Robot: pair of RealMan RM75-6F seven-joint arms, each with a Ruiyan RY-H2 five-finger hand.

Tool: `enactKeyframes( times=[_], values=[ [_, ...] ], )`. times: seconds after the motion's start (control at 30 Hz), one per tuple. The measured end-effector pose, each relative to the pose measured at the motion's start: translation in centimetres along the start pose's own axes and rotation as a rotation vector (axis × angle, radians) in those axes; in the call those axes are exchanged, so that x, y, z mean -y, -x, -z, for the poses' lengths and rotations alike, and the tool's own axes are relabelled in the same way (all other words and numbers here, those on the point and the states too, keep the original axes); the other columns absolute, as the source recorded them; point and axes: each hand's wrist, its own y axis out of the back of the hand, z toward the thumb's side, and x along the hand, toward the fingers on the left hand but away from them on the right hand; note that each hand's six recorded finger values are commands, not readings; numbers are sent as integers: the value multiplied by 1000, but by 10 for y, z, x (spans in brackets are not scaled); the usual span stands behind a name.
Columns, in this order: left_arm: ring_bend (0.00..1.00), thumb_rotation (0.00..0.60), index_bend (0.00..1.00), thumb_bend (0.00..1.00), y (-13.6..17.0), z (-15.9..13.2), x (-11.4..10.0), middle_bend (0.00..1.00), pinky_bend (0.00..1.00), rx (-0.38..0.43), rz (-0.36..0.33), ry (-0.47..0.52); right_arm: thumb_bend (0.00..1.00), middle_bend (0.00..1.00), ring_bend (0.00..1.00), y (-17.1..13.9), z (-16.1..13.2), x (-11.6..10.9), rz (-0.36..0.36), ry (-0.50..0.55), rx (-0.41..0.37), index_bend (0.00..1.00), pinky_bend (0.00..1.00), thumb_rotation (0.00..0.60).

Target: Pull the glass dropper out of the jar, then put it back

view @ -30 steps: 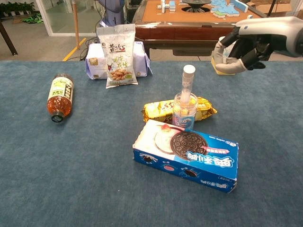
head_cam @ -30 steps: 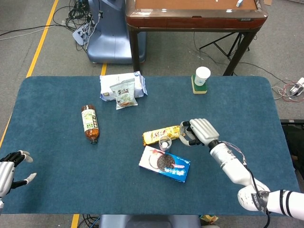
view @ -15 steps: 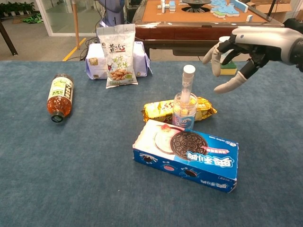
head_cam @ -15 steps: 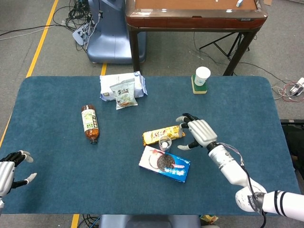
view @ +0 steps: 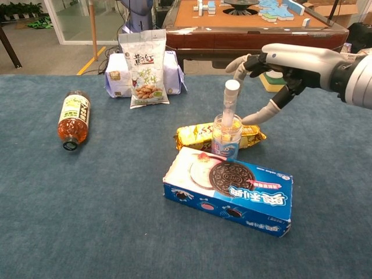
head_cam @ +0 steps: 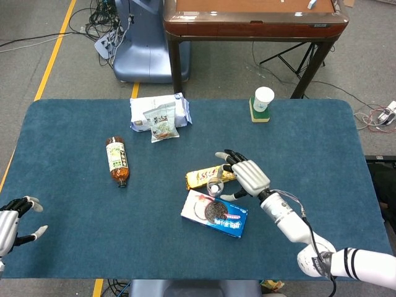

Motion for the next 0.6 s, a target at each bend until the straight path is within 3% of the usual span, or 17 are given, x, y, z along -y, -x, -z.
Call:
enactKeyframes(
  times=[0.4,0.6],
  values=[
    [304,600,455,170,1,1,-2,352,441,0,-6,7,3,120,0,6,-10,6,20,25,-34,439,91,600],
    [303,600,455,170,1,1,-3,352,441,-1,-8,9,65,123,0,9,-11,8,24,29,-37,439,91,600]
  ],
)
